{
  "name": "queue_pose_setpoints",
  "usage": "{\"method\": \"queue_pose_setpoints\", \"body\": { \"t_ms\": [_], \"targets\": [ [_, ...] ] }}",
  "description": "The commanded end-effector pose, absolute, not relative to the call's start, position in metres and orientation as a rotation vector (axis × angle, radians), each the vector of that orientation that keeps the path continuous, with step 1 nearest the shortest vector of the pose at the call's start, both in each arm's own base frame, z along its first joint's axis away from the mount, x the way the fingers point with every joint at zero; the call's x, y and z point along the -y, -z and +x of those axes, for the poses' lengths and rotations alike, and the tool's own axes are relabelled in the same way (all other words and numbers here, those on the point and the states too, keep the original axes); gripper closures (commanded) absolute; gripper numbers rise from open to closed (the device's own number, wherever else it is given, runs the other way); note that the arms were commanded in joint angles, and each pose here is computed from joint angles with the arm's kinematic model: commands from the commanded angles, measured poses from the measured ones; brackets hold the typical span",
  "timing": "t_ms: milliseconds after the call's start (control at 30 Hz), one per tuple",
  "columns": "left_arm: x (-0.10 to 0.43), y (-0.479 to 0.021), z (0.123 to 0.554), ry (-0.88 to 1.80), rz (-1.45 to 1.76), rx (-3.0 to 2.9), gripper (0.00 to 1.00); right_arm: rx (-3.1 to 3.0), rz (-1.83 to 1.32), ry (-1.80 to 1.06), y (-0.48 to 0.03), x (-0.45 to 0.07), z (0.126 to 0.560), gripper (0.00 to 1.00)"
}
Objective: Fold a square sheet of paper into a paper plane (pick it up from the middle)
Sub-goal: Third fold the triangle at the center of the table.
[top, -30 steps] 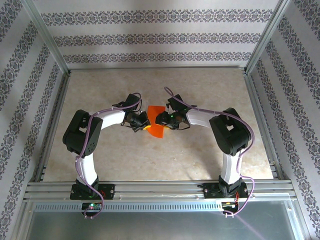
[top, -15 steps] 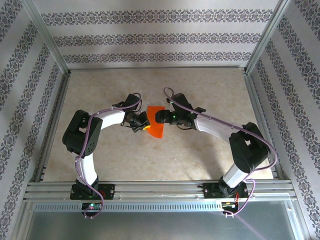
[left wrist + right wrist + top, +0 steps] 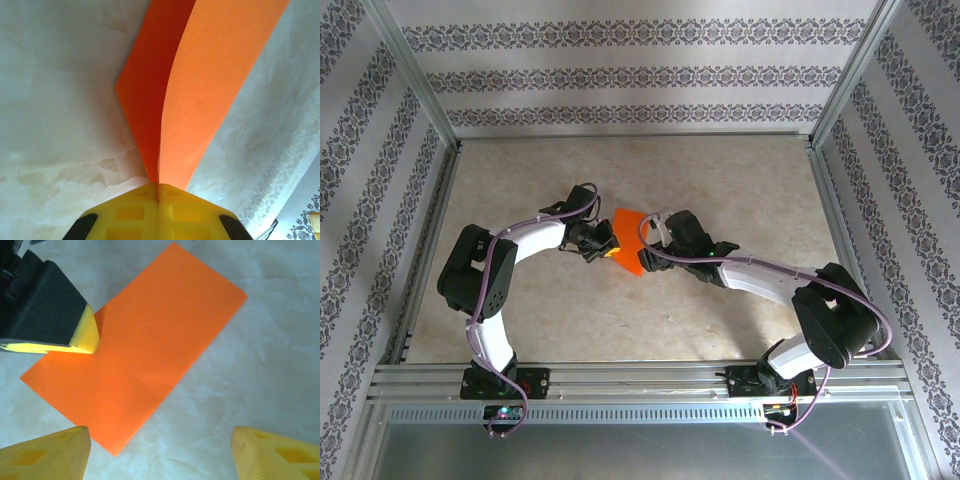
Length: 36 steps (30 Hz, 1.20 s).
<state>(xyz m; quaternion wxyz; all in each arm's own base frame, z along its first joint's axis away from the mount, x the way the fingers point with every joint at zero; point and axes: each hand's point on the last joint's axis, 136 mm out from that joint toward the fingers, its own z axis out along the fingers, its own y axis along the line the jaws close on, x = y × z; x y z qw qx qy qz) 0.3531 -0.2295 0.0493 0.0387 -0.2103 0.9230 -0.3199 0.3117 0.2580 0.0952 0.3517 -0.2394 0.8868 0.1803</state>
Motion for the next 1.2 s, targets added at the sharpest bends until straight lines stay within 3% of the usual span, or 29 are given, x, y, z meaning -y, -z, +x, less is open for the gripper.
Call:
{"method": "queue_pose_setpoints", "body": {
  "t_ms": [0,467,867,1167],
  "targets": [
    [0.225,-0.053,0.35,0.994,-0.713,-2.827,1.0,-2.184,-0.748,-0.424,-0.099,-0.269,0.32,0.26],
    [0.228,-0.052,0.35,1.023,-0.776,-2.833,1.0,-2.052,-1.076,-0.44,-0.073,-0.31,0.293,0.31],
    [0.229,-0.049,0.35,1.026,-0.797,-2.84,1.0,-2.022,-1.117,-0.41,-0.054,-0.339,0.288,0.32],
    [0.228,-0.048,0.347,1.026,-0.807,-2.837,1.0,-1.992,-1.077,-0.352,-0.052,-0.343,0.305,0.45]
  ]
}}
